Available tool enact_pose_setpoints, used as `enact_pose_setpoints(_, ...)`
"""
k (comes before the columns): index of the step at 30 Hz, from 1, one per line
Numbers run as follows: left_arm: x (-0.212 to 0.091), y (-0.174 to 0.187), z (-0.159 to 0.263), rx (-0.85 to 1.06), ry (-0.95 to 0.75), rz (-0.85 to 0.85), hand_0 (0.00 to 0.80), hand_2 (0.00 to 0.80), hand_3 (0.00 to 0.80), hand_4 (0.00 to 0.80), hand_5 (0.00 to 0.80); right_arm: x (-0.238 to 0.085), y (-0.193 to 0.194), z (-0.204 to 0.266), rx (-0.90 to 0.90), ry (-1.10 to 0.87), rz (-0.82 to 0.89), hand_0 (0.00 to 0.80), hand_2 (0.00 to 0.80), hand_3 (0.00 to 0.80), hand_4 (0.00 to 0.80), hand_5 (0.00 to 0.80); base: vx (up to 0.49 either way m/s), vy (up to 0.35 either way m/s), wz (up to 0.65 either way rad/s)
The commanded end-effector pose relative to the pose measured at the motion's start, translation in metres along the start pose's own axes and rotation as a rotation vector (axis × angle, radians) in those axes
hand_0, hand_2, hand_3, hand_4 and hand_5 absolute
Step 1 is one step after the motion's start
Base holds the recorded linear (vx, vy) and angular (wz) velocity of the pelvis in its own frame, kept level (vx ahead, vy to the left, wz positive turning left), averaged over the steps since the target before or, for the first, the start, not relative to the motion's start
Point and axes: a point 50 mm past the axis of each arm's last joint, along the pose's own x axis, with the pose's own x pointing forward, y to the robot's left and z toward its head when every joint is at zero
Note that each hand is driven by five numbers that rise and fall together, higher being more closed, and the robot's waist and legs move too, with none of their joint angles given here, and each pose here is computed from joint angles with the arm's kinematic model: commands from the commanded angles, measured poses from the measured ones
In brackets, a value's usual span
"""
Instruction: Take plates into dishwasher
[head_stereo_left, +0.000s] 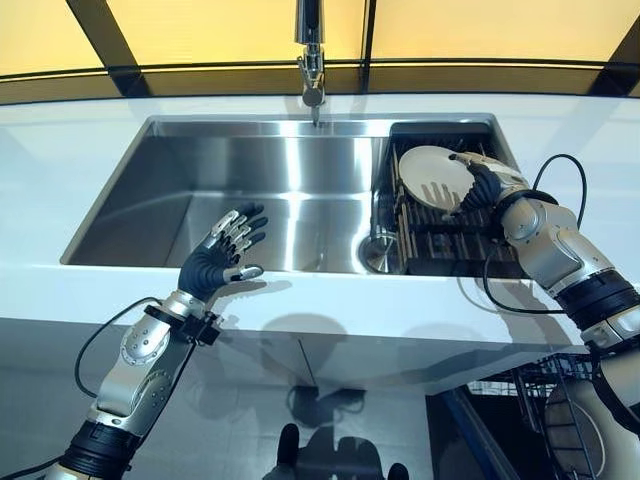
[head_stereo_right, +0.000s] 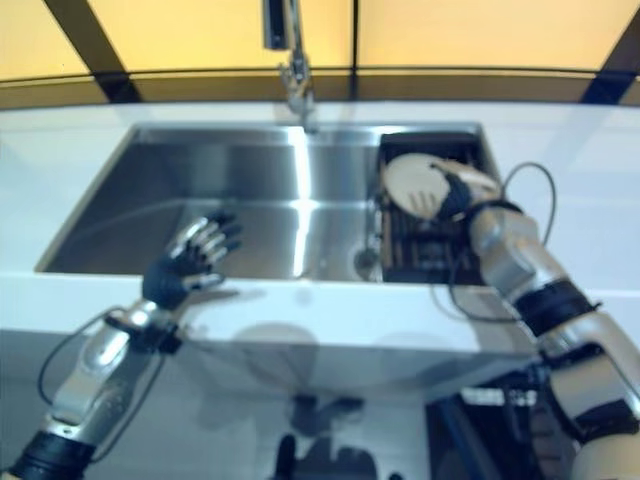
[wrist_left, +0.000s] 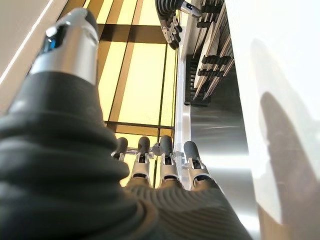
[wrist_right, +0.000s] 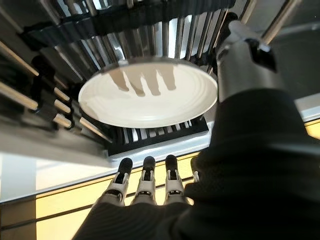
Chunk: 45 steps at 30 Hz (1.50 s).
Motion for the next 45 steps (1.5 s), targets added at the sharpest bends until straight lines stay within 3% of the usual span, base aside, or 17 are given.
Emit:
enact_pose_setpoints(1, 0.015, -0.014, 0.035, 0.03, -0.193, -0.087, 0.0, 0.0, 0.0, 0.0, 0.0, 0.003, -0.045, 0.029, -0.141, -0.097, -0.155, 0.0, 0.0, 0.0, 0.0, 0.0, 0.0, 0.0, 0.0)
enact_pose_setpoints(27, 0.01, -0.014, 0.04, 0.033, -0.232, -0.086, 0.0, 0.0, 0.0, 0.0, 0.0, 0.006, -0.062, 0.027, -0.269, -0.03, -0.241, 0.0, 0.0, 0.0, 0.0, 0.0, -0.026, 0.002, 0.03)
enact_pose_setpoints(37, 0.008, -0.012, 0.045, 0.042, -0.255, -0.087, 0.0, 0.0, 0.0, 0.0, 0.0, 0.009, -0.072, 0.012, -0.372, 0.086, -0.268, 0.0, 0.0, 0.0, 0.0, 0.0, -0.03, -0.003, 0.02)
enact_pose_setpoints(41, 0.007, -0.011, 0.047, 0.038, -0.261, -0.095, 0.0, 0.0, 0.0, 0.0, 0.0, 0.009, -0.077, 0.008, -0.491, 0.111, -0.302, 0.0, 0.0, 0.0, 0.0, 0.0, -0.034, -0.004, 0.01)
enact_pose_setpoints(42, 0.007, -0.011, 0.048, 0.037, -0.262, -0.096, 0.0, 0.0, 0.0, 0.0, 0.0, 0.009, -0.078, 0.008, -0.504, 0.113, -0.305, 0.05, 0.05, 0.05, 0.05, 0.05, 0.0, 0.0, 0.0)
enact_pose_setpoints(43, 0.007, -0.011, 0.047, 0.036, -0.264, -0.099, 0.0, 0.0, 0.0, 0.0, 0.0, 0.009, -0.079, 0.008, -0.524, 0.12, -0.311, 0.257, 0.257, 0.257, 0.257, 0.257, 0.0, 0.0, 0.0)
enact_pose_setpoints(45, 0.008, -0.012, 0.049, 0.034, -0.27, -0.1, 0.0, 0.0, 0.0, 0.0, 0.0, 0.009, -0.081, 0.008, -0.548, 0.136, -0.32, 0.48, 0.48, 0.48, 0.48, 0.48, 0.0, 0.0, 0.0)
